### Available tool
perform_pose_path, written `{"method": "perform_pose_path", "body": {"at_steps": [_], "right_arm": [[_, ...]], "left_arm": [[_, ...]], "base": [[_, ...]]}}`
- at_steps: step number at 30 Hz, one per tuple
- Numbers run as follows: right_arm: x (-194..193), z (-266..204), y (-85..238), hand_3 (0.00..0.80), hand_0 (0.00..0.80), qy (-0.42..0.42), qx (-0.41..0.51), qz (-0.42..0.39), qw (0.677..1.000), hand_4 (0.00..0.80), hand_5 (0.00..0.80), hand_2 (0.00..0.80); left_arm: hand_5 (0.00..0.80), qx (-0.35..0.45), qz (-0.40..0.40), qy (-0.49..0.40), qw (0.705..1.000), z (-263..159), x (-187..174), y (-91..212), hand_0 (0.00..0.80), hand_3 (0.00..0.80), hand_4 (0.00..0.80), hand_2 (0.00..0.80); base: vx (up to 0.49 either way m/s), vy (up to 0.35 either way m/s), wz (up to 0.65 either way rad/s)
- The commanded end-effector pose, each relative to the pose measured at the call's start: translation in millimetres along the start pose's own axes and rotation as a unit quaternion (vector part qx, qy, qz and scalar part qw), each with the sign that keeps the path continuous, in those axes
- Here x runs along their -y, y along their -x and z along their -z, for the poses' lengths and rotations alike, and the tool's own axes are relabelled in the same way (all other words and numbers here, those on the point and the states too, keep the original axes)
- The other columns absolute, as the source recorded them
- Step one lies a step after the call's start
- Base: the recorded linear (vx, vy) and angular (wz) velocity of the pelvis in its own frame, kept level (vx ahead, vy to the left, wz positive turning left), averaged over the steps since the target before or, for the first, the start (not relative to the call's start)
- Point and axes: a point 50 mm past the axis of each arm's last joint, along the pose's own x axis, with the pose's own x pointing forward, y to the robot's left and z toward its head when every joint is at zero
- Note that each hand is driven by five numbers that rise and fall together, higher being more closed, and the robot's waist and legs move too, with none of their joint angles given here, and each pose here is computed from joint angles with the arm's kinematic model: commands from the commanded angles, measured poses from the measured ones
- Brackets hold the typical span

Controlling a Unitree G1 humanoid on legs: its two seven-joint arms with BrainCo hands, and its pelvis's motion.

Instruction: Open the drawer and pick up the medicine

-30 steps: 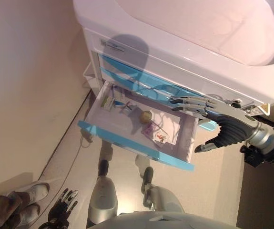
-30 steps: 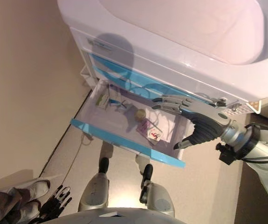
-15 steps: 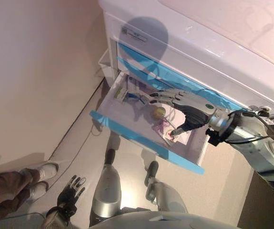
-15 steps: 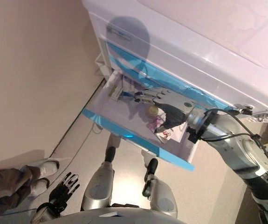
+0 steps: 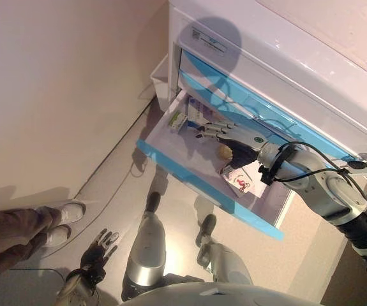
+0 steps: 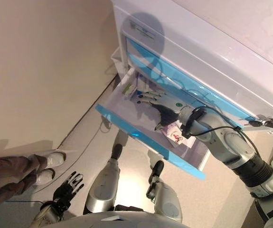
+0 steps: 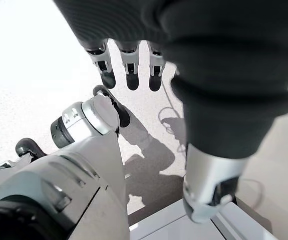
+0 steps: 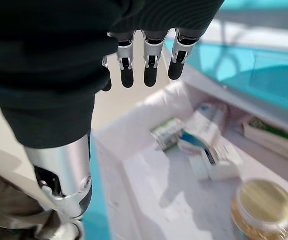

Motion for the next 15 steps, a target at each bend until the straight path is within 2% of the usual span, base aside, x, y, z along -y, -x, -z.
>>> {"method": "perform_pose_path", "body": {"at_steps": [1, 15], "right_arm": [[5, -4, -4, 0.0, 0.0, 0.023, 0.002, 0.023, 0.999, 0.0, 0.0, 0.0], [-30, 33, 6, 0.0, 0.0, -0.007, -0.094, 0.0, 0.996, 0.0, 0.0, 0.0]], "left_arm": [[0.0, -0.012, -0.008, -0.034, 0.999, 1, -13, 10, 0.0, 0.0, 0.0, 0.0], [0.0, -0.009, 0.002, -0.03, 1.0, -3, -10, 10, 0.0, 0.0, 0.0, 0.0]], "base": [[-0.017, -0.003, 0.06], [-0.004, 0.0, 0.01]]}}
